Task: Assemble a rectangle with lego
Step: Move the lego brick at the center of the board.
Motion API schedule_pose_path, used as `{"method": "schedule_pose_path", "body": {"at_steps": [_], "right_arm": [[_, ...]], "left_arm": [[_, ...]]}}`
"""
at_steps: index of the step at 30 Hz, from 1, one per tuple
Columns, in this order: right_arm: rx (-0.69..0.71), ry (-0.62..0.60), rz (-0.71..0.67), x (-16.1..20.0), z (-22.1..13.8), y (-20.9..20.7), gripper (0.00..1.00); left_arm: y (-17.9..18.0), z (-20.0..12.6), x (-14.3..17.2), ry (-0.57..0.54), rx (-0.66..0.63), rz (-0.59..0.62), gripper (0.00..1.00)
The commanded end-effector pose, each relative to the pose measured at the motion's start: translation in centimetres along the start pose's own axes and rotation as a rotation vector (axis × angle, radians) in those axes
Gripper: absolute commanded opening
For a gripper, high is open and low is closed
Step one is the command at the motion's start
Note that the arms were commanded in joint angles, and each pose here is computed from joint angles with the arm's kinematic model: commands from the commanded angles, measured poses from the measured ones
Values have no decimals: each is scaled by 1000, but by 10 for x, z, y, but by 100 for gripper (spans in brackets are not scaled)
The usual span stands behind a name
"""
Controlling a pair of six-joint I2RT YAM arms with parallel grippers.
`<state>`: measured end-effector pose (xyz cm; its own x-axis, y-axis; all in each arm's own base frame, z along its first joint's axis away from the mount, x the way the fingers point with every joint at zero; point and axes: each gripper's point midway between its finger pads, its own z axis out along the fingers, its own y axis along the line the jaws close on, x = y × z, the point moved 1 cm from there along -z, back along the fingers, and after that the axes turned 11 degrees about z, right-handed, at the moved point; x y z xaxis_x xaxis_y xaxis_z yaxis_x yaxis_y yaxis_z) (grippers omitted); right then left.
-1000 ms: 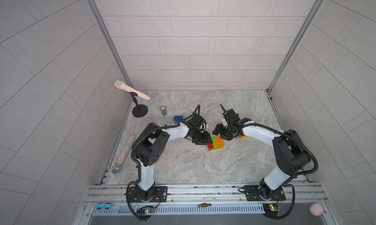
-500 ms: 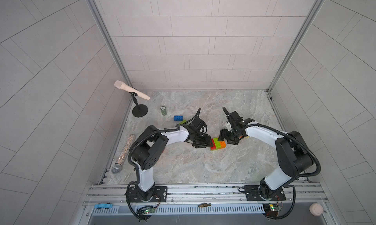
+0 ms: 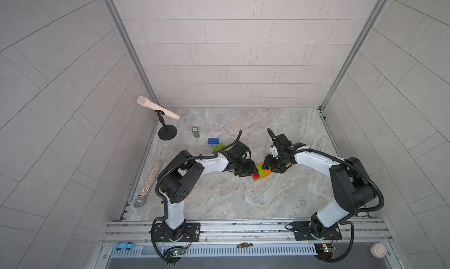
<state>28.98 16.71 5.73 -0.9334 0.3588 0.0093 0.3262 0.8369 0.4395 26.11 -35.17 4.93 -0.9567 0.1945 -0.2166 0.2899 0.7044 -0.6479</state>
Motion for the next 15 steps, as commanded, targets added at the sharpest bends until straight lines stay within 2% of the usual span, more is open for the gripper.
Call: {"method": "schedule_pose_path", "body": {"at_steps": [1,15], "right_arm": [[-17,-23,26,-11,0,2,55],[-50,-113,103,-60,-1,-1,52]], "left_arm": [[-9,7,-24,-58,11,13,49],[-9,22,-73,-74,-25,80,49]]}}
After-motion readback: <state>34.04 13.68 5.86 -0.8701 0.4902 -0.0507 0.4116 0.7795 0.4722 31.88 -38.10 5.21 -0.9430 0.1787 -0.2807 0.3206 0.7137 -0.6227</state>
